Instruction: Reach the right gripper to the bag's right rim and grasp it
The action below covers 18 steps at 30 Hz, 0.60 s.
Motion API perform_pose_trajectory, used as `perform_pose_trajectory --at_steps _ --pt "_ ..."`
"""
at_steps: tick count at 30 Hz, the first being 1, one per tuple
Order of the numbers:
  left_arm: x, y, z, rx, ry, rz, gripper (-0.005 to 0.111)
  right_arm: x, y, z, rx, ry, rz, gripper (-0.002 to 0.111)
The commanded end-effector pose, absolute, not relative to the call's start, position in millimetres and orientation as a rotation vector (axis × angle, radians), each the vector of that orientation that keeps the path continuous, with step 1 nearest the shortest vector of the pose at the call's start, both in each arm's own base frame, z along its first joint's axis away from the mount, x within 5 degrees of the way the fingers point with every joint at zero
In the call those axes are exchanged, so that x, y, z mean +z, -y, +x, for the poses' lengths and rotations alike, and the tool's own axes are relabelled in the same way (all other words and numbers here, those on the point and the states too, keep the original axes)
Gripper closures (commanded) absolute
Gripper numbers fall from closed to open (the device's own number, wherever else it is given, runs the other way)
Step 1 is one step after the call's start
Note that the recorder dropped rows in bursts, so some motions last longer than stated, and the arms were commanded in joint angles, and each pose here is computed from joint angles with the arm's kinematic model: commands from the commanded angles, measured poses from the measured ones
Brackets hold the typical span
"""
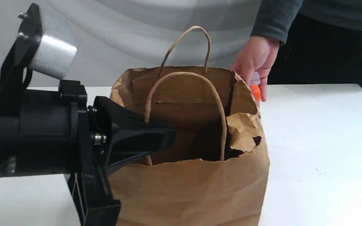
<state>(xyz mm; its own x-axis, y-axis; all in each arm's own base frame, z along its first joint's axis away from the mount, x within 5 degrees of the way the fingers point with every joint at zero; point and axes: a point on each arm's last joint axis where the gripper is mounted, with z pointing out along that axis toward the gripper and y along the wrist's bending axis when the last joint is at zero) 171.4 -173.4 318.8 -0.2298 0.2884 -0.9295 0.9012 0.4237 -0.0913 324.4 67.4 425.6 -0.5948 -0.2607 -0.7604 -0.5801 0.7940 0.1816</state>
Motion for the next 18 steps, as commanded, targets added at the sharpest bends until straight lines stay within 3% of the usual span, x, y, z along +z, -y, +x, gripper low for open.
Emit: perform_pose_trajectory --at_steps 1,9,18 --pt "320.3 175.1 170.8 -0.835 -1.742 1.041 0.107 402.4 -87.9 340.5 0.556 -2.248 -0.74 0.103" --pt "320.3 175.1 170.8 -0.835 -1.742 1.041 0.107 353.4 -128.6 365.0 0.417 -2.32 -0.936 0.054" --pt "320.3 175.1 170.8 -0.835 -1.742 1.041 0.107 340.2 -140.0 370.7 0.387 -2.328 -0.978 0.052"
